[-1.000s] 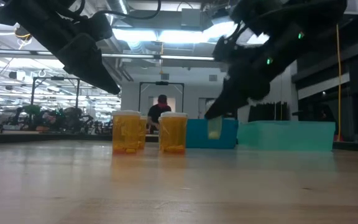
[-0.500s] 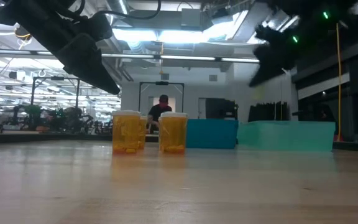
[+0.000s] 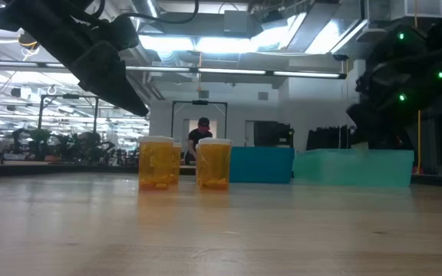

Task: Pick and place medicine bottles into bin by pill shape (circle, oval)
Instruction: Put the yellow pill bottle into the green transparent bin, then put the orange pill bottle into the blue bin

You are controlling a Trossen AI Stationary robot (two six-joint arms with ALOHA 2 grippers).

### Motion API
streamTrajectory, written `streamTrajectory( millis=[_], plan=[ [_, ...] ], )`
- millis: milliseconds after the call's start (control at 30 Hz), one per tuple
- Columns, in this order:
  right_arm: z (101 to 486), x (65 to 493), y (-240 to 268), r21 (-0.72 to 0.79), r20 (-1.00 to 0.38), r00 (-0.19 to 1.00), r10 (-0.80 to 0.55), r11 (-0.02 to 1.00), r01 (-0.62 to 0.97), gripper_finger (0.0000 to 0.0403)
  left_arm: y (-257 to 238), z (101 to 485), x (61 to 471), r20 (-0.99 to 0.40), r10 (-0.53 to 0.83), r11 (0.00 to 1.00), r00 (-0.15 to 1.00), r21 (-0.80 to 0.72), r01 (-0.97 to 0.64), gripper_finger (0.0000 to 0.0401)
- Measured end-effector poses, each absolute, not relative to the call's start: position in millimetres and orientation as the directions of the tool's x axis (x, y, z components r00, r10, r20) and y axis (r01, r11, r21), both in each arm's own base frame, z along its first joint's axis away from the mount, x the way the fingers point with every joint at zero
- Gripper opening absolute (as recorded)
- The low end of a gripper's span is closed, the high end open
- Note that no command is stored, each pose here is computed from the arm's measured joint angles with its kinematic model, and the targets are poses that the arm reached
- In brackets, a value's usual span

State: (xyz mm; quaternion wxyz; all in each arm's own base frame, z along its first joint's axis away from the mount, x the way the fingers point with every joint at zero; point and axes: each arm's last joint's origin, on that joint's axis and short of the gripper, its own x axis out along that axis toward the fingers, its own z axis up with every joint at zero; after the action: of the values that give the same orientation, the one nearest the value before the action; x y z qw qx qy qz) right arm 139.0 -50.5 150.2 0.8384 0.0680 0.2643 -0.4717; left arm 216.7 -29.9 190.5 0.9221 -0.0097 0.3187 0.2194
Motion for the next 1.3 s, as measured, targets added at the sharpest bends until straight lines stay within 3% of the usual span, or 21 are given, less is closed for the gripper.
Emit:
streamTrajectory(
  millis=[433, 933, 1300],
  plan=[
    [131, 126, -64, -0.062, -0.571, 0.402, -0.716, 0.526, 0.849, 0.0091, -30, 190, 217, -0.592, 0.398, 0.904, 0.701, 0.122, -0.411, 0.0277],
    [132, 124, -68, -0.072, -0.567, 0.379, -0.731, 0.503, 0.861, 0.0174, -30, 190, 217, -0.592, 0.398, 0.904, 0.701, 0.122, -0.411, 0.0277],
    [178, 142, -76, -0.09, -0.505, 0.432, -0.747, 0.543, 0.835, 0.0183, -30, 190, 217, -0.592, 0.399, 0.903, 0.701, 0.122, -0.411, 0.0277]
  ],
)
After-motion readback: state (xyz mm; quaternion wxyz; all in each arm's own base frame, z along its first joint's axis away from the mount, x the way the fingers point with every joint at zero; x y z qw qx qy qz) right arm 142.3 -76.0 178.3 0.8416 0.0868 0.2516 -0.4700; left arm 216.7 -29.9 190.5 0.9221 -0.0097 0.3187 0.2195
